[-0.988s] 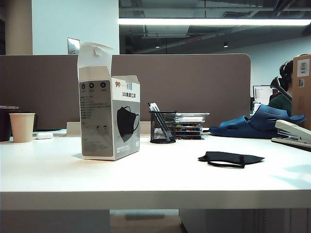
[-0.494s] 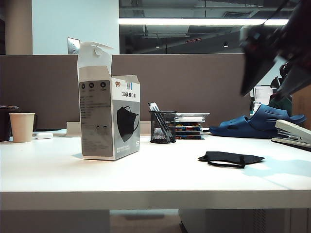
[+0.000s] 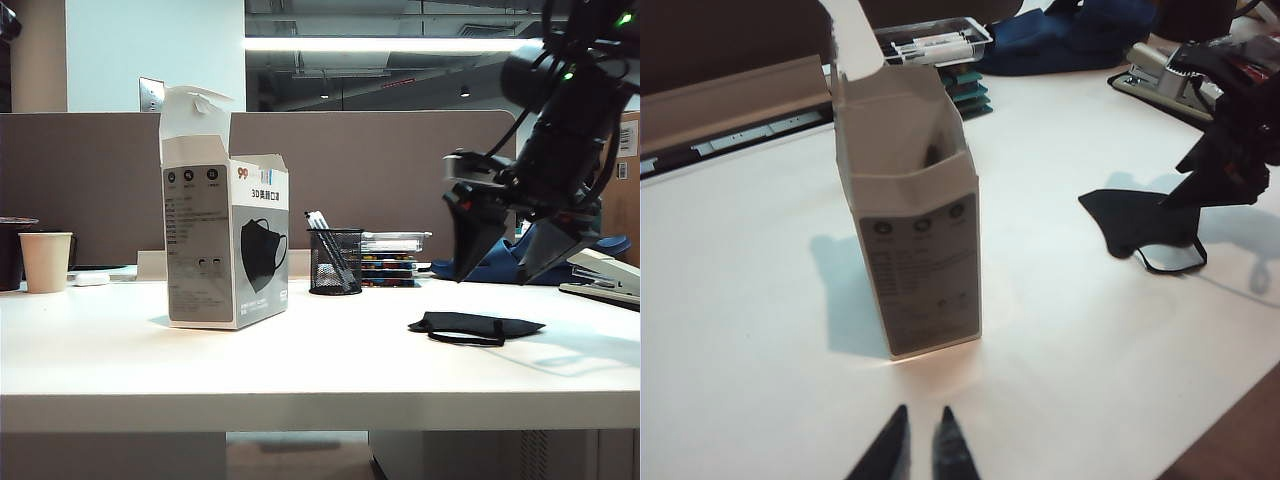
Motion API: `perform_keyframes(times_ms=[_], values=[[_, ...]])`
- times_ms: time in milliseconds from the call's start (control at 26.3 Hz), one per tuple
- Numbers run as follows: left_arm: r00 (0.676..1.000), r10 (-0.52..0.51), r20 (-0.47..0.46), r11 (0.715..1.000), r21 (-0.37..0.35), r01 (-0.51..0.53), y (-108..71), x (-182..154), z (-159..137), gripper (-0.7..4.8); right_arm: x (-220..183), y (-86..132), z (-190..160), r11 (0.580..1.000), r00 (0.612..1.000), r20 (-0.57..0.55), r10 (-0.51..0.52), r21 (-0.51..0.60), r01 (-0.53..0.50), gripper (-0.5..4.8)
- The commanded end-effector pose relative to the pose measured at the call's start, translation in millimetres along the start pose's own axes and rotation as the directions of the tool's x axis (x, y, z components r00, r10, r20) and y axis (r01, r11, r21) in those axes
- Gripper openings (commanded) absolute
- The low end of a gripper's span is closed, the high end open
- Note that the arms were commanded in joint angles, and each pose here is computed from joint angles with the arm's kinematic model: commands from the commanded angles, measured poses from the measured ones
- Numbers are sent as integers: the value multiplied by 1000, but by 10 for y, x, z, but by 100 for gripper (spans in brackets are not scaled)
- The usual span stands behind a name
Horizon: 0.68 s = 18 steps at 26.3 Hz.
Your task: Put the mask into the mask box.
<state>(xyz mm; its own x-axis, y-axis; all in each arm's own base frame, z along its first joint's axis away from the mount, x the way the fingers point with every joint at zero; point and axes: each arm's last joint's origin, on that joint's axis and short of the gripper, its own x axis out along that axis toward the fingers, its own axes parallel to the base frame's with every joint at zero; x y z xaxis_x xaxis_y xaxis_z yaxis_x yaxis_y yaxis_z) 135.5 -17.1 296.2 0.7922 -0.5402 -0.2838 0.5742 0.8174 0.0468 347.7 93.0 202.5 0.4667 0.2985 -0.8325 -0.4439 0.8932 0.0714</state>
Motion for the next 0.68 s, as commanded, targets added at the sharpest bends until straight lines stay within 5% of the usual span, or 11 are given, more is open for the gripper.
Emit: perform_keyframes(times_ms=[38, 684], values=[[1000, -3, 15, 1000, 10, 3, 14, 12, 32, 30, 99, 49, 27, 997, 999, 3, -40, -73, 40, 479], [994, -82, 76, 996, 43, 79, -5, 1, 90, 30, 500, 8, -28, 995, 989, -123, -77, -73, 68, 463]])
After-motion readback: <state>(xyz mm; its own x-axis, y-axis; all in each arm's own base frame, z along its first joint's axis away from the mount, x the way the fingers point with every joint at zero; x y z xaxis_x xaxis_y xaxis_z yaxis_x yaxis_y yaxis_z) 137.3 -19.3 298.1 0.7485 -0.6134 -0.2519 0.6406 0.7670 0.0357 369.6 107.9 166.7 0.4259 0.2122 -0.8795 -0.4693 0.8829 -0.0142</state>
